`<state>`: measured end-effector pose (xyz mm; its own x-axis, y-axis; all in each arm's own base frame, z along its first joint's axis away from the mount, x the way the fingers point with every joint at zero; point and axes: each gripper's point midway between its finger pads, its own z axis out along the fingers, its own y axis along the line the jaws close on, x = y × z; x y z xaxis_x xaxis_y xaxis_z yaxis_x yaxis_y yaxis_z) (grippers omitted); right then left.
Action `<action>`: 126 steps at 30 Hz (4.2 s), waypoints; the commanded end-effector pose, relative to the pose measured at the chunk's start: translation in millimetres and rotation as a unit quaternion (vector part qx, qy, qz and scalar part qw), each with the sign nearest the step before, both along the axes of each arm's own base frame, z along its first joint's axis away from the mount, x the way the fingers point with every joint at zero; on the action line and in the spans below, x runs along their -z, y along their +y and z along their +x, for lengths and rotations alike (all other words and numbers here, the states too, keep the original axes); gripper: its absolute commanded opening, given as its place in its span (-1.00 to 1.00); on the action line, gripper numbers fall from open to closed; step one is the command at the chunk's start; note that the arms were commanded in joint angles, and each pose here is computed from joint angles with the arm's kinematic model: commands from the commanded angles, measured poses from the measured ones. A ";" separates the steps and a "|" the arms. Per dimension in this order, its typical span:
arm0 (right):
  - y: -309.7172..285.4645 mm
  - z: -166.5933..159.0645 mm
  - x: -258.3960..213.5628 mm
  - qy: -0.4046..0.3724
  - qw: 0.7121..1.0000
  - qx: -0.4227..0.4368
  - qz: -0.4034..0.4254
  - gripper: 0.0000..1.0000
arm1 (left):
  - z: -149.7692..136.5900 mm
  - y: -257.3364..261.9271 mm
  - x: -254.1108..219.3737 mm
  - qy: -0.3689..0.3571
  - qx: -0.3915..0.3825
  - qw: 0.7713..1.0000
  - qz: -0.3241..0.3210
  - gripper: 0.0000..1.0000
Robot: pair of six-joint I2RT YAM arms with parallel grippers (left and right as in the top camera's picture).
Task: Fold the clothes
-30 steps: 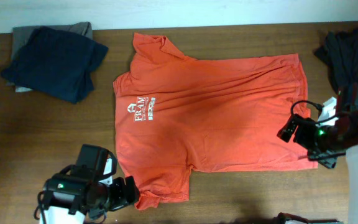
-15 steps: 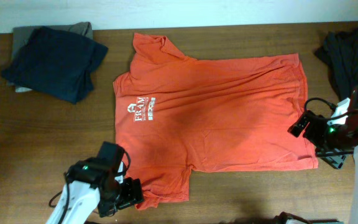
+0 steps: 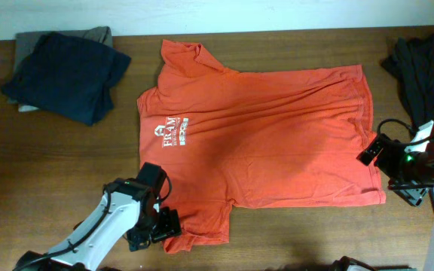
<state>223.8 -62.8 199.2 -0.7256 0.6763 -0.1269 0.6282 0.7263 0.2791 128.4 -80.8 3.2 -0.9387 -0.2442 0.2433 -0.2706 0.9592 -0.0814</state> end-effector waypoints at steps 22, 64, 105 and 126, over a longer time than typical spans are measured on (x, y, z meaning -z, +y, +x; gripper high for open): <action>-4.4 -0.2 0.5 -0.001 1.000 -0.003 -0.010 0.98 | 27.3 -10.5 -26.3 -0.118 0.006 0.992 -0.042 0.57; -4.7 0.3 0.3 -0.003 1.000 -0.014 -0.014 0.98 | -17.0 -7.1 -30.1 -0.005 0.034 0.999 -0.022 0.50; -6.6 -0.4 0.7 -0.001 1.000 -0.014 -0.019 0.98 | -43.0 17.6 1.2 0.107 0.037 0.992 0.062 0.25; -54.3 0.1 42.9 0.093 0.983 0.136 -0.083 0.98 | -1.0 -3.1 -19.8 -0.018 0.032 0.999 0.006 0.64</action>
